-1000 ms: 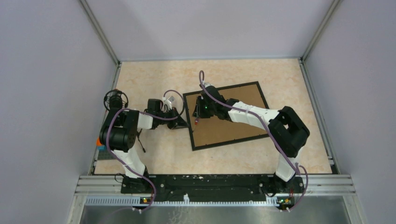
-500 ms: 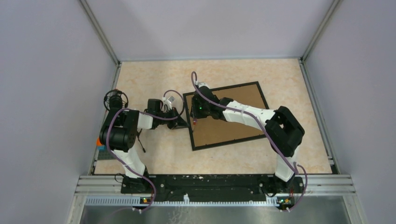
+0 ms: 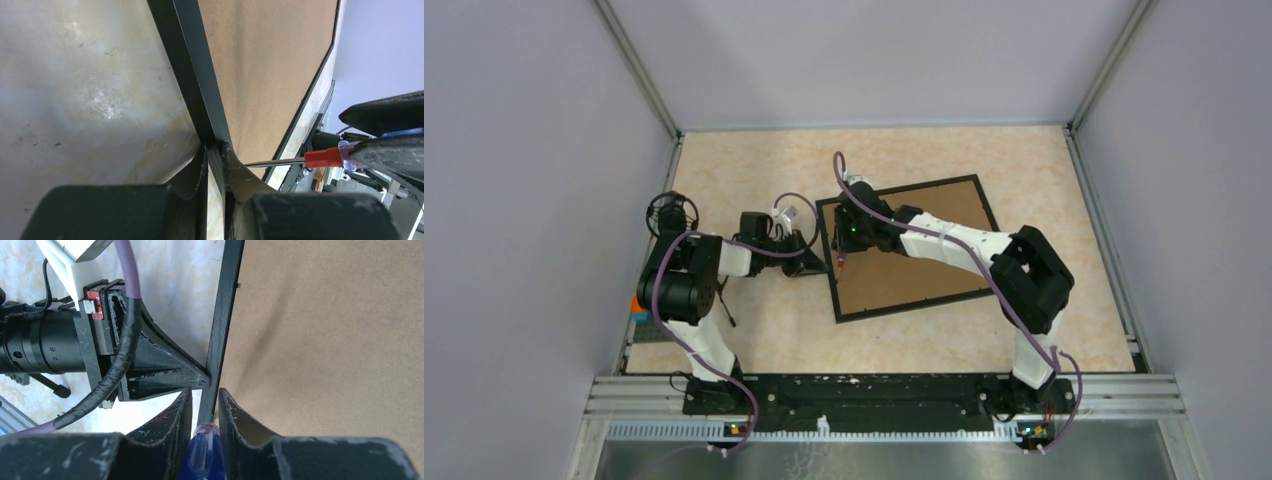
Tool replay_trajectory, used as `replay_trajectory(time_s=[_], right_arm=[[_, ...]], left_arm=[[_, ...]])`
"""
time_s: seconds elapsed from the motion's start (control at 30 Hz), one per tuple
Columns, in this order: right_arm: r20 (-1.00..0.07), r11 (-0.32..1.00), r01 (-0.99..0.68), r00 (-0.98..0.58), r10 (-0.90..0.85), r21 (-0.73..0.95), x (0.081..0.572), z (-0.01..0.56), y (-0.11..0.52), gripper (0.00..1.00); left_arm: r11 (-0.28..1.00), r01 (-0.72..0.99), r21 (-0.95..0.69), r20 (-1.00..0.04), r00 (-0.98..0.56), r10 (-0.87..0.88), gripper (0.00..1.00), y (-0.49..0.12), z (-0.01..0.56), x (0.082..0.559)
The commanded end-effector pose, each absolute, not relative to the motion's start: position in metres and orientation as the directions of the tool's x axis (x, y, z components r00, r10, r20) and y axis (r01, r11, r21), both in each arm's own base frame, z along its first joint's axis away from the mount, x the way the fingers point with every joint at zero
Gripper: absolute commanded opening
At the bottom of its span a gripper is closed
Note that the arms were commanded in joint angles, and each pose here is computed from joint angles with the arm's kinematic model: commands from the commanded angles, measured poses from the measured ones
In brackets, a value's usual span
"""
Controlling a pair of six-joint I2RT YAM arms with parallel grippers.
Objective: Take the photo out of the frame
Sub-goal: Release the photo frame item from the photo frame.
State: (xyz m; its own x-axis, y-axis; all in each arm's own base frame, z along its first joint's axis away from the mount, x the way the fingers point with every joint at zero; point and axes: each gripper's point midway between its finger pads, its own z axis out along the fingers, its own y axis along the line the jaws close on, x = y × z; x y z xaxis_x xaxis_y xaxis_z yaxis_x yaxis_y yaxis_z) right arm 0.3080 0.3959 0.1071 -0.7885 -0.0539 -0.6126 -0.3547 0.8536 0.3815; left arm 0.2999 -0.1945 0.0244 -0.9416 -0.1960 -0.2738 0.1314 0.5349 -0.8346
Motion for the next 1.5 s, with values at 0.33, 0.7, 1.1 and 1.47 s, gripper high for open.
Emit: replay_trajectory(time_s=[0.33, 0.7, 1.1, 1.47], right_arm=[[-0.662, 0.780, -0.293, -0.723, 0.197, 0.553, 0.377, 0.179, 0.320, 0.00], [-0.668, 0.731, -0.327, -0.707, 0.232, 0.599, 0.419, 0.167, 0.301, 0.00], [-0.622, 0.608, -0.397, -0.753, 0.213, 0.688, 0.433, 0.141, 0.309, 0.00], [-0.510, 0.578, -0.257, -0.794, 0.330, 0.774, 0.451, 0.107, 0.310, 0.00]], left_arm=[[0.599, -0.042, -0.800, -0.154, -0.950, -0.272, 0.13, -0.201, -0.011, 0.297], [0.586, 0.054, -0.808, -0.217, -0.953, -0.211, 0.22, -0.238, 0.005, 0.292], [0.590, 0.122, -0.798, -0.330, -0.908, -0.260, 0.41, -0.211, 0.017, 0.324], [0.590, 0.096, -0.802, -0.315, -0.906, -0.281, 0.40, -0.211, 0.000, 0.338]])
